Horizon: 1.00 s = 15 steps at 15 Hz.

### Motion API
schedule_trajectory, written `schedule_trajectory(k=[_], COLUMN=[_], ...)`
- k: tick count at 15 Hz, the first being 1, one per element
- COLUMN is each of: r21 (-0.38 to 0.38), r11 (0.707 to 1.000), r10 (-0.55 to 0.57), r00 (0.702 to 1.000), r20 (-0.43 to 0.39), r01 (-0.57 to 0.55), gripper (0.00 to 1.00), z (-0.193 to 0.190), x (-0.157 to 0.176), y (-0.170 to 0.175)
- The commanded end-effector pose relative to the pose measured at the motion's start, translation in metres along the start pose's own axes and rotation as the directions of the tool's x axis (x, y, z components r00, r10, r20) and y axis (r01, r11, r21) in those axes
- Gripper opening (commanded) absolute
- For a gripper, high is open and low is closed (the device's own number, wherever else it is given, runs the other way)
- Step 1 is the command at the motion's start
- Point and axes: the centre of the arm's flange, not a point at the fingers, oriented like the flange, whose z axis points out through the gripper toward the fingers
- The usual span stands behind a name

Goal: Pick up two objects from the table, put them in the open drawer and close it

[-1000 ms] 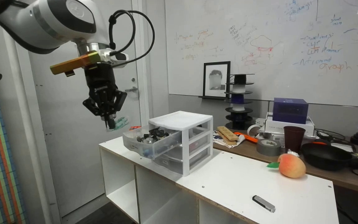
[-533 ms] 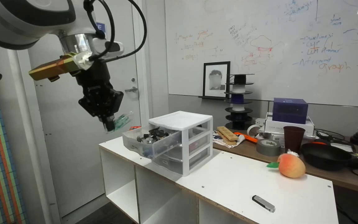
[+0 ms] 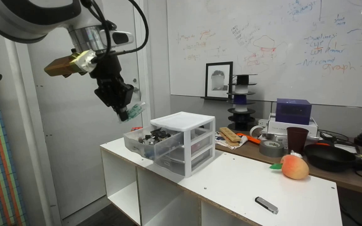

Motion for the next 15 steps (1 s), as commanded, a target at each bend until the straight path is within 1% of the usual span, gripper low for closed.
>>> schedule_trajectory(k=[1,5,9,10,15], r21=[-0.014,-0.003,0.019,0.024,0.039], r11=[0.997,0.993,0.992,0.991,0.984], r10=[0.076,0.114,0.126,0.130,0.174], r00=[0.997,0.993,0.992,0.991,0.983], r20=[-0.014,-0.006,-0.012,-0.018,-0.064], r01=[-0.076,-0.114,-0.126,-0.129,-0.172], gripper=[0.00,0.00,0.00,0.00,0.00], z=[0.026,0.054,0.067,0.067,0.060], x=[0.023,0.023,0.024,0.042,0.078], y=[0.008,0.004,-0.007,-0.008,0.001])
